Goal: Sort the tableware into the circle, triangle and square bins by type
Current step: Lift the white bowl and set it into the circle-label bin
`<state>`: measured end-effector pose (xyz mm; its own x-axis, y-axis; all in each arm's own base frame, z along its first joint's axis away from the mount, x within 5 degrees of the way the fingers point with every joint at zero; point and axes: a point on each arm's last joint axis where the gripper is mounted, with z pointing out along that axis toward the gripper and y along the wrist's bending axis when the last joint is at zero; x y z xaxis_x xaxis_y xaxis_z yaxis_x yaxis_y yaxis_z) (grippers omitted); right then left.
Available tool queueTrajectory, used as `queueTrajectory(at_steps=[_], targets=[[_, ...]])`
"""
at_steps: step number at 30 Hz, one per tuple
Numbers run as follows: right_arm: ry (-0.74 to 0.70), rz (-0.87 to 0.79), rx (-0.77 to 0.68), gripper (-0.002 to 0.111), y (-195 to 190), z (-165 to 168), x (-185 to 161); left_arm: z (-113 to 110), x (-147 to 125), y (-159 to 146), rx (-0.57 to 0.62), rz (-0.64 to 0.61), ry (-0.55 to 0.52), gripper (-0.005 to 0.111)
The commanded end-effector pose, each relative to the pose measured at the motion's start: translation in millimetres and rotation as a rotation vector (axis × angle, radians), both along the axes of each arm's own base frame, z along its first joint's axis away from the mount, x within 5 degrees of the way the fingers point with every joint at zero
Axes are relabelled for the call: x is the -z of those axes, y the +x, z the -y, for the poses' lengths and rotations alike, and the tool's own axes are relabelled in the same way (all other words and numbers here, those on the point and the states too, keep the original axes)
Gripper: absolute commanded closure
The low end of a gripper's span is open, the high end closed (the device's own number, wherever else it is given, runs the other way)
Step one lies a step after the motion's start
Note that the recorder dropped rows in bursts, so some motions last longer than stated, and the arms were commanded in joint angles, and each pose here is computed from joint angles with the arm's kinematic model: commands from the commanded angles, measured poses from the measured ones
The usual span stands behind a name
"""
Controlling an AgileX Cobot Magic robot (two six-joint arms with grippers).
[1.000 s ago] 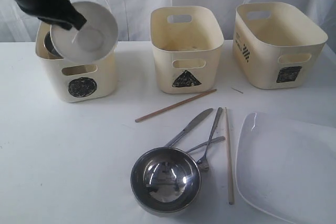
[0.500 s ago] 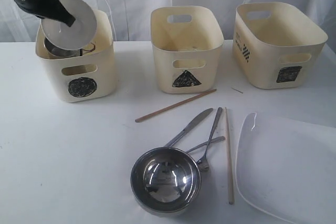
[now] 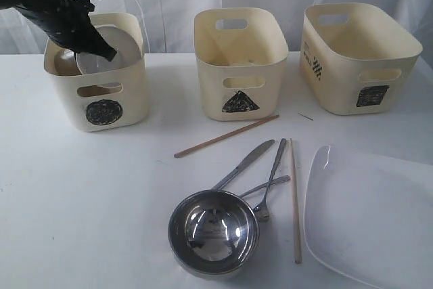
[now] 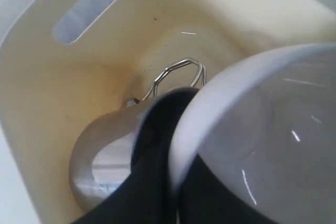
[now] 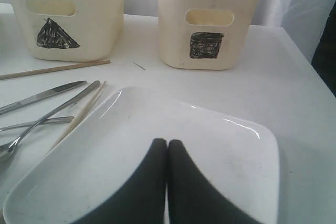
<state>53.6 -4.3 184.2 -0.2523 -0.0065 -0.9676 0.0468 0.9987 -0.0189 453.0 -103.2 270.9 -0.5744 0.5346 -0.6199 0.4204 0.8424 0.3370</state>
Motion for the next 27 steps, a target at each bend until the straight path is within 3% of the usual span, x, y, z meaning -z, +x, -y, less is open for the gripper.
queueTrajectory(at_steps=[1, 4, 8, 18, 22, 27], targets=[[-0.003, 0.001, 0.001, 0.108, -0.2, 0.1, 1.7, -0.9, -6.5, -1.7, -0.008, 0.006, -0.006, 0.087], [-0.003, 0.001, 0.001, 0.108, -0.2, 0.1, 1.7, -2.2, -12.3, -5.8, -0.013, -0.003, -0.005, 0.074], [-0.003, 0.001, 0.001, 0.108, -0.2, 0.1, 1.7, -3.8, -26.0, -15.3, -0.026, -0.020, -0.024, 0.065], [-0.003, 0.001, 0.001, 0.108, -0.2, 0.1, 1.7, -14.5, -86.8, -53.8, -0.039, 0.023, -0.032, 0.065], [-0.003, 0.001, 0.001, 0.108, -0.2, 0.1, 1.7, -12.3, -98.4, -75.1, -0.026, -0.069, -0.084, 0.065], [-0.003, 0.001, 0.001, 0.108, -0.2, 0.1, 1.7, 16.0, -102.9, -102.2, 0.146, -0.212, -0.163, 0.065]])
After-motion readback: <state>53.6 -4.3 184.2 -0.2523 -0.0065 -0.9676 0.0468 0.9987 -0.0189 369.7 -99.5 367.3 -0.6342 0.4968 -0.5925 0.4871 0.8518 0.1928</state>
